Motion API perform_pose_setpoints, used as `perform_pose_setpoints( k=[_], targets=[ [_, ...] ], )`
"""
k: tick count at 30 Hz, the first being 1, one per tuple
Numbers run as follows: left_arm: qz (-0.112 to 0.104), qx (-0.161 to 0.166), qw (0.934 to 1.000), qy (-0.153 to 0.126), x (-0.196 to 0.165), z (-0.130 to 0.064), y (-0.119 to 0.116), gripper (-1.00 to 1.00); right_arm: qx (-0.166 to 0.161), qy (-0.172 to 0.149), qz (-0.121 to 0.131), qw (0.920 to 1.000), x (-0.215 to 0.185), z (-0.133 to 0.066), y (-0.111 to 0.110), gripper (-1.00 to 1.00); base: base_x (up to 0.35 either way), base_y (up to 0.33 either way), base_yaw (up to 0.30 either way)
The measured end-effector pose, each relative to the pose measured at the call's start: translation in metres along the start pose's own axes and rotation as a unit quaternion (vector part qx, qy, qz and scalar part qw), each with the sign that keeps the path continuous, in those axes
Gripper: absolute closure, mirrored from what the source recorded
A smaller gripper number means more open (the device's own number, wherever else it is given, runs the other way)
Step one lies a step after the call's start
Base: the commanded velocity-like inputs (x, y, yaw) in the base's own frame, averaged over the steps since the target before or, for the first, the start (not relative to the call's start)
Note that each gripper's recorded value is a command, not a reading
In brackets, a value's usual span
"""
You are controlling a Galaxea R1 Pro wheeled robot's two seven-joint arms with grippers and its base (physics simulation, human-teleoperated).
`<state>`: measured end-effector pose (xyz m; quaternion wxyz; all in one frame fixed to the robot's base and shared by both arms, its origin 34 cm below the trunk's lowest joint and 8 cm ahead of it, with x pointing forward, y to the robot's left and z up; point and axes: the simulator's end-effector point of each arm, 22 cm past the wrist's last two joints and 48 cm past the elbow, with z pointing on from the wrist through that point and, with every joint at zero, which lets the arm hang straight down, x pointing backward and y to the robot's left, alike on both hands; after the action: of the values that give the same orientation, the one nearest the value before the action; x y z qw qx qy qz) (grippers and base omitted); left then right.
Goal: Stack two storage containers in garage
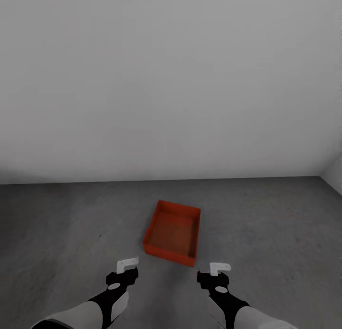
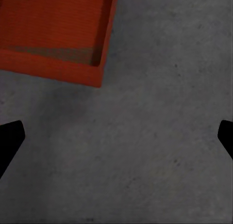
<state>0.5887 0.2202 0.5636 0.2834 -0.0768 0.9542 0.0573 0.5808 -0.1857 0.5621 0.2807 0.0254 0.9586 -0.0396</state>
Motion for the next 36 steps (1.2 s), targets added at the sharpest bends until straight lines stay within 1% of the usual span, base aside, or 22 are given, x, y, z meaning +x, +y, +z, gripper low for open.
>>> perform_pose_setpoints(
  k=[36],
  targets=[
    [0.001,0.000,1.0000,0.000,0.0000,0.0000,0.0000,-1.00,0.000,-0.001,0.000,1.0000,-0.0001,0.0000,0.0001,-1.00,-0.346,0.000,0.000]
  ],
)
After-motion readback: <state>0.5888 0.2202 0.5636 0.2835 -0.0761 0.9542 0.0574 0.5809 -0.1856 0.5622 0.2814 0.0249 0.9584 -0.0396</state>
